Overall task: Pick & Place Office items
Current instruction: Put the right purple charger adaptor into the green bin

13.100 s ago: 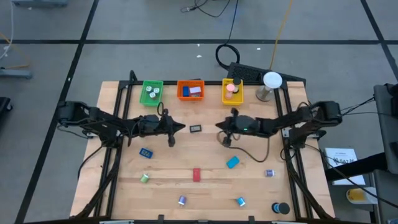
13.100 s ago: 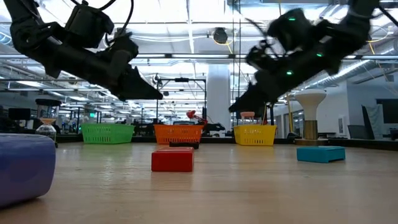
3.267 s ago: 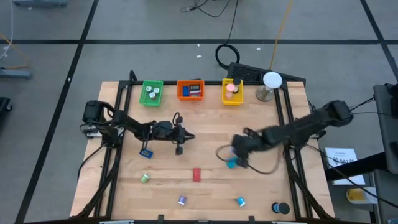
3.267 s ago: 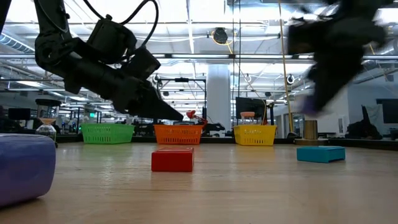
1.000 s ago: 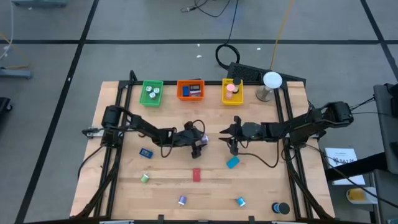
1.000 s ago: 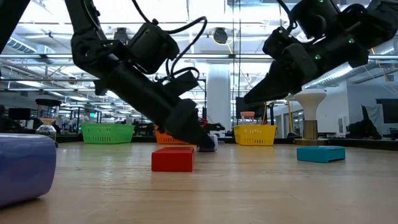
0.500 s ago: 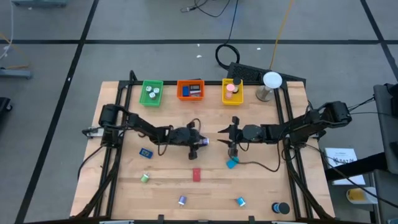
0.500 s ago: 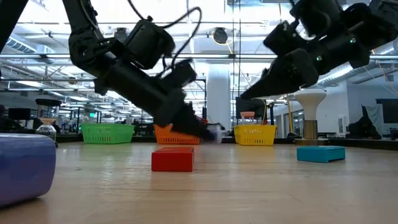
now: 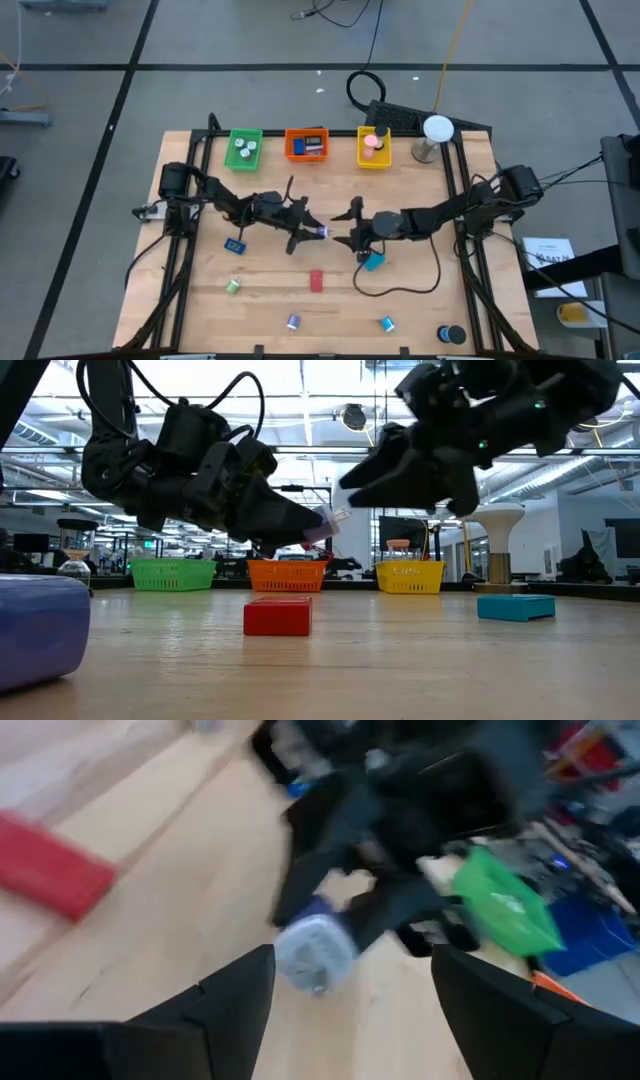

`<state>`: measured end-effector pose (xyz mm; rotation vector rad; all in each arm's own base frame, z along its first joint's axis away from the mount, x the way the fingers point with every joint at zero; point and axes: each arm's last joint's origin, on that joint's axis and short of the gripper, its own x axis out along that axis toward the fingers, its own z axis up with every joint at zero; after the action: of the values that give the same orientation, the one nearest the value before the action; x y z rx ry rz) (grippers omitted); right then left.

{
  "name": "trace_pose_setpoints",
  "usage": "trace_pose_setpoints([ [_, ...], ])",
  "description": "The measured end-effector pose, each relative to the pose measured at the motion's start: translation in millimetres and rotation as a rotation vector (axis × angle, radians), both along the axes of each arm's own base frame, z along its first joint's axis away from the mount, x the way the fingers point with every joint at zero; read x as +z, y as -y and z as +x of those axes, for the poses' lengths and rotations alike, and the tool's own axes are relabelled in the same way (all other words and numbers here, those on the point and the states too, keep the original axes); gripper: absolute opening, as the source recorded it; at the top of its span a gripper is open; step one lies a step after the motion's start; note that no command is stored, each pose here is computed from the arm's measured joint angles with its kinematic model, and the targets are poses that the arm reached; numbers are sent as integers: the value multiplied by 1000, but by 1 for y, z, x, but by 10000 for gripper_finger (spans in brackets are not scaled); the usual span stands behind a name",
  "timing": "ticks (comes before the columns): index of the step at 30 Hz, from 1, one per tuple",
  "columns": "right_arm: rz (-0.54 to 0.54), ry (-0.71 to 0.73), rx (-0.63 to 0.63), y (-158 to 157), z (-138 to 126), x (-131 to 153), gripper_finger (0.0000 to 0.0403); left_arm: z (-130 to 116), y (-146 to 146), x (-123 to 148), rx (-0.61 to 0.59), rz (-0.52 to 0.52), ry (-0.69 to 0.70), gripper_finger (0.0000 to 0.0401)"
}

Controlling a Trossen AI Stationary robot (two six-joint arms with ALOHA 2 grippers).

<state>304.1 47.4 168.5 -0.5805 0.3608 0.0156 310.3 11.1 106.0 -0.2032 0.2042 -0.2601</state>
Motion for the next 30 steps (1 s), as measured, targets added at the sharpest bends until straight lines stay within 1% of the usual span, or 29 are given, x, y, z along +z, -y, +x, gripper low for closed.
trace_pose_setpoints([
  [2,-29,-38,33,-2,8,-4,259,0,1,0,-2,-1,-1,133],
  [7,-85,-110,46,-4,24,-13,255,0,2,1,-21,-4,6,133],
  [11,-113,-112,51,-4,36,-16,253,0,2,1,-26,-5,11,133],
  [14,-123,-105,49,-3,43,-15,243,0,2,2,-35,-8,15,133],
  [17,-137,-105,53,-3,44,-16,218,0,2,1,-34,-12,8,133],
  [23,-147,-103,57,-3,44,-15,141,0,3,2,-50,-33,9,135],
  [26,-139,-94,59,-4,44,-15,138,0,3,3,-58,-33,17,163],
  [30,-128,-71,41,-3,43,-7,138,-9,-3,19,-37,1,43,229],
])
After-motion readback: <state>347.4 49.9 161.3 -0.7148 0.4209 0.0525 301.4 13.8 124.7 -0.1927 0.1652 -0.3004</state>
